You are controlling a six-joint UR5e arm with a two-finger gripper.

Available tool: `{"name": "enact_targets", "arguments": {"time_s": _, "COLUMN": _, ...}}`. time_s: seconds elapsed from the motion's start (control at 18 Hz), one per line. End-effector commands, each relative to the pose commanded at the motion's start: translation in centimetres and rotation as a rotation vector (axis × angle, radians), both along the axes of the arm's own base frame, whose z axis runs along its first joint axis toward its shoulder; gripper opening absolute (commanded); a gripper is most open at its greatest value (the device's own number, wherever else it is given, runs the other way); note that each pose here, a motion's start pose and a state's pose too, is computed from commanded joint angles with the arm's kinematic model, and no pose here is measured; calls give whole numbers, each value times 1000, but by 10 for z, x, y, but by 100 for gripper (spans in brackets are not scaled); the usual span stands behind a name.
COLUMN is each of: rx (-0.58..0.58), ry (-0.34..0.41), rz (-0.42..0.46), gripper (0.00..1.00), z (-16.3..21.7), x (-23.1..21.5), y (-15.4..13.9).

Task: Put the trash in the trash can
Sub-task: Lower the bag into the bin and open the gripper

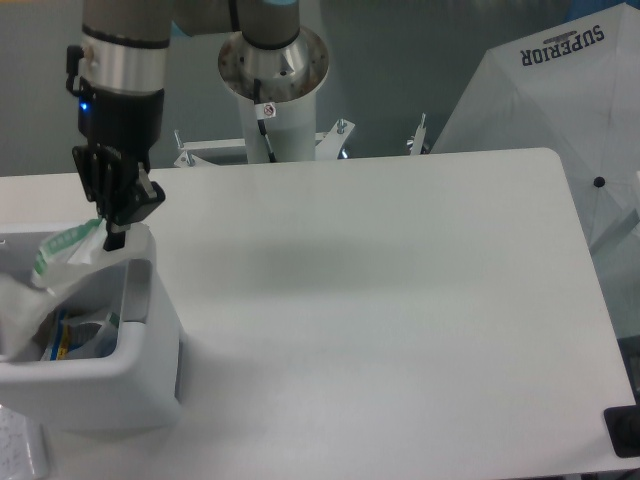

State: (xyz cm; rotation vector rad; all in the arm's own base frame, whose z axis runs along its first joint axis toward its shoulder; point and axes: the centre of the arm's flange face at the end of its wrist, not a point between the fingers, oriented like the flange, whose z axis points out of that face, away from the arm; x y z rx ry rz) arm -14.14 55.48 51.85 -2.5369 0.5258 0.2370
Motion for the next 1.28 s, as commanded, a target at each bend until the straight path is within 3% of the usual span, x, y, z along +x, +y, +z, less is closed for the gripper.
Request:
{"name": "enact_targets", "arguments": {"time_s": 0.17, "rx": 2, "ry": -7, "rz": 1, "gripper": 2, "z": 1, "x": 1, "y": 2}}
{"name": "enact_targets", "arguments": {"time_s": 0.22, "rx": 1, "ry": -11, "rz": 1, "gripper": 12, "z": 0, "x": 0, "y": 3}}
{"name": "enact_targets", "arguments": {"time_s": 0.39, "rx": 17, "ry": -42, "rz": 1, "gripper": 17, "z": 2, "x": 2, "y": 7}}
{"name": "enact_targets", "arguments": {"time_s": 0.44, "rx": 31, "ry": -53, "rz": -7, "gripper": 36, "z": 5, "x": 3, "y": 9}}
{"name": "enact_targets", "arguments": {"time_s": 0.5, "rx": 39, "ry": -58, "rz": -12, "gripper": 78, "z": 7, "x": 2, "y": 12}}
{"name": "enact_targets", "arguments": {"time_s": 0.56, "rx": 44, "ry": -54, "rz": -11, "gripper": 96, "z": 9, "x": 1, "y": 13}}
{"name": "enact_targets", "arguments": {"time_s": 0.72, "rx": 61, "ry": -62, "rz": 5, "gripper": 100, "z": 11, "x": 1, "y": 16}}
{"name": "enact_targets", "arguments": {"time_s": 0.83, "rx": 81, "ry": -93, "rz": 66, "gripper": 100, "z": 19, "x": -1, "y": 17}}
{"name": "enact_targets", "arguments": {"time_s": 0.89, "rx": 97, "ry": -127, "rz": 117, "gripper": 100, "z": 25, "x": 0, "y": 16}}
{"name": "enact_targets", "arguments": {"time_s": 1.0, "rx": 136, "ry": -243, "rz": 315, "gripper": 100, "z": 36, "x": -8, "y": 14}}
{"name": "enact_targets", "arguments": {"time_s": 1.17, "rx": 183, "ry": -249, "rz": 427, "gripper": 100, "z": 42, "x": -54, "y": -3}}
{"name": "enact_targets", "arguments": {"time_s": 1.28, "rx": 206, "ry": -222, "rz": 427, "gripper": 100, "z": 47, "x": -68, "y": -6}}
